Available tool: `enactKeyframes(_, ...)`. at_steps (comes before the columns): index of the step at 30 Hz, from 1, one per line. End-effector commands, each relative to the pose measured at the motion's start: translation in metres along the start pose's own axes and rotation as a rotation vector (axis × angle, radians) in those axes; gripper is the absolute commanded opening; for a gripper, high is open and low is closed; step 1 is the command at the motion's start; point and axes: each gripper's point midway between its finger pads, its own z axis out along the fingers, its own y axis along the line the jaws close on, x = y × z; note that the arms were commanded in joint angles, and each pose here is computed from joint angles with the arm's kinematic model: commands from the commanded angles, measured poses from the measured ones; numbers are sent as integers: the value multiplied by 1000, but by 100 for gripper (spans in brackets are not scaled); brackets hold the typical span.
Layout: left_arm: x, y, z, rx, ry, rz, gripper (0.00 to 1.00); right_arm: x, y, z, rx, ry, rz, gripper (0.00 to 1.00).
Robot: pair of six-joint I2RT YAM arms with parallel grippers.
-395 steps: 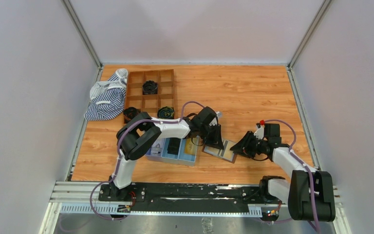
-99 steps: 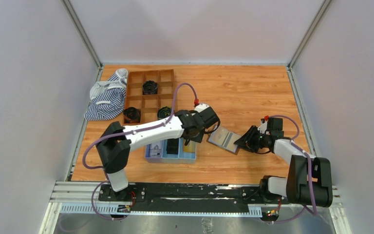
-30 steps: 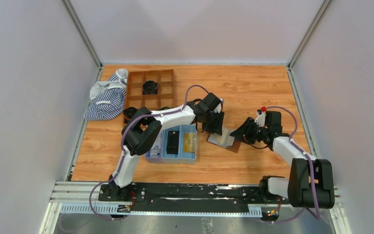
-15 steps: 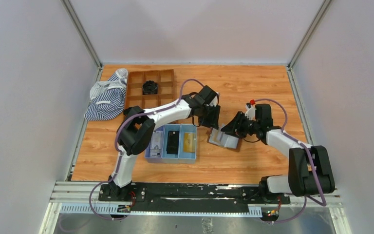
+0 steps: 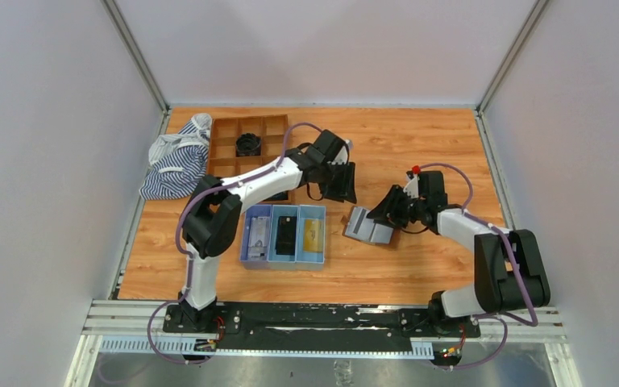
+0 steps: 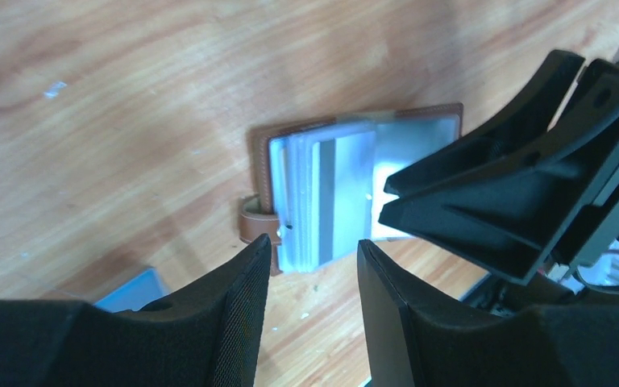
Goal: Take the credit cards out of the card holder
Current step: Remove the credit card from the card holder.
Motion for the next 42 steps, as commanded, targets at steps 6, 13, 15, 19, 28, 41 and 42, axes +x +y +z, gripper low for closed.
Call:
enactKeyframes(6,34,-40,10,203,99,-6,39,15,-35,-5,119,-8,63,29)
enactKeyframes(13,44,-28,29,155,129,-9,36,15,-39,0,95,-13,129,28)
enactKeyframes(15,47,-19,34,121,133,-9,36,15,-40,1,84,-16,143,25)
enactKeyframes(19,53,-4,41,63,136,-7,40,13,-42,6,62,-22,174,21)
enactKeyframes(28,66,3,54,76,173,-20,34,13,-37,14,-7,-11,229,21)
enactKeyframes(41,82,14,69,69,215,-46,0,14,-38,16,-21,-8,240,13)
enactKeyframes(42,83,15,69,65,216,-48,0,15,-38,15,-21,-8,240,10)
